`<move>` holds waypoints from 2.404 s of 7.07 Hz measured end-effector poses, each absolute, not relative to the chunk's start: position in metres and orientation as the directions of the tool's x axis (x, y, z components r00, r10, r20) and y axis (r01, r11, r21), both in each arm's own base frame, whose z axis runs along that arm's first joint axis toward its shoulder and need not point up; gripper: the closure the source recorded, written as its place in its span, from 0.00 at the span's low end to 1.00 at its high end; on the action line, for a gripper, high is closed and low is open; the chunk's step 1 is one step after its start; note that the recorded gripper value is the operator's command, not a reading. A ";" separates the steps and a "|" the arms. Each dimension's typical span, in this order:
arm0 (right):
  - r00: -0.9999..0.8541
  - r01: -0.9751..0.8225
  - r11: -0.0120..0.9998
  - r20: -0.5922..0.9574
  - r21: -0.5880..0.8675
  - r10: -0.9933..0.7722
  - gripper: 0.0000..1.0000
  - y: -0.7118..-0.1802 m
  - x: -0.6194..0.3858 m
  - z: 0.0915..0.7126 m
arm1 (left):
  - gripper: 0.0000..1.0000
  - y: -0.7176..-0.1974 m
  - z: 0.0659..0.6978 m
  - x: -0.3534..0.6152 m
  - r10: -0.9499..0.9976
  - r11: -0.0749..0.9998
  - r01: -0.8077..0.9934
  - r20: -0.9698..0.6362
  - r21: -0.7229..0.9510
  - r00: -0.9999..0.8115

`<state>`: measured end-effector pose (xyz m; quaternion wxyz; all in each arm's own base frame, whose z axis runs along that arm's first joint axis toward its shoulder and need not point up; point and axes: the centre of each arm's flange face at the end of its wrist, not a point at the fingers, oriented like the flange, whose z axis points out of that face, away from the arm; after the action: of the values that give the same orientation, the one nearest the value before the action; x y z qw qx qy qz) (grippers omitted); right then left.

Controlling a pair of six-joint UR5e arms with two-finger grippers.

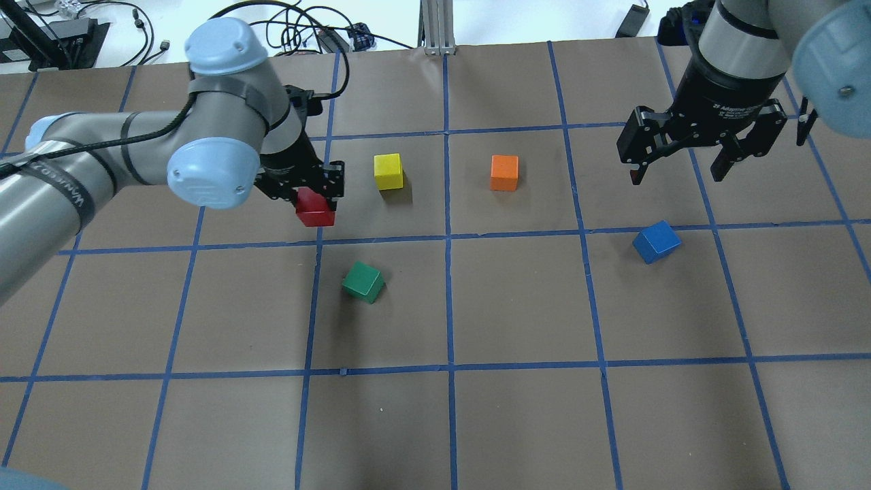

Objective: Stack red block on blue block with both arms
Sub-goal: 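Carry the red cube toward the table center and release it, then raise the left gripper back to its start pose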

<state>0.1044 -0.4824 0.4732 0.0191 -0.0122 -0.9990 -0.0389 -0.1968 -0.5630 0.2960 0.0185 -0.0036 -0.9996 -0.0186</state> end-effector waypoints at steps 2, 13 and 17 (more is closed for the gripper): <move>-0.999 0.026 0.997 0.039 0.078 0.023 0.00 -0.482 0.104 0.473 | 0.75 -0.557 0.272 -0.278 -0.058 0.998 -0.057 0.085 0.012 -0.995; -0.999 0.016 0.996 0.036 0.090 0.013 0.00 -0.484 0.104 0.467 | 0.00 -0.575 0.328 -0.283 -0.040 0.997 -0.051 0.180 -0.052 -0.983; -0.999 0.018 0.999 0.031 0.026 0.017 0.00 -0.508 0.110 0.450 | 0.00 -0.521 0.502 -0.138 0.106 0.991 0.108 -0.030 -0.083 -0.994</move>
<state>0.1098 -0.5077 0.4500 0.0153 -0.0089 -0.9998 -0.0131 -0.1378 -0.5209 0.5024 -0.0130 -0.0538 -0.9976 0.0422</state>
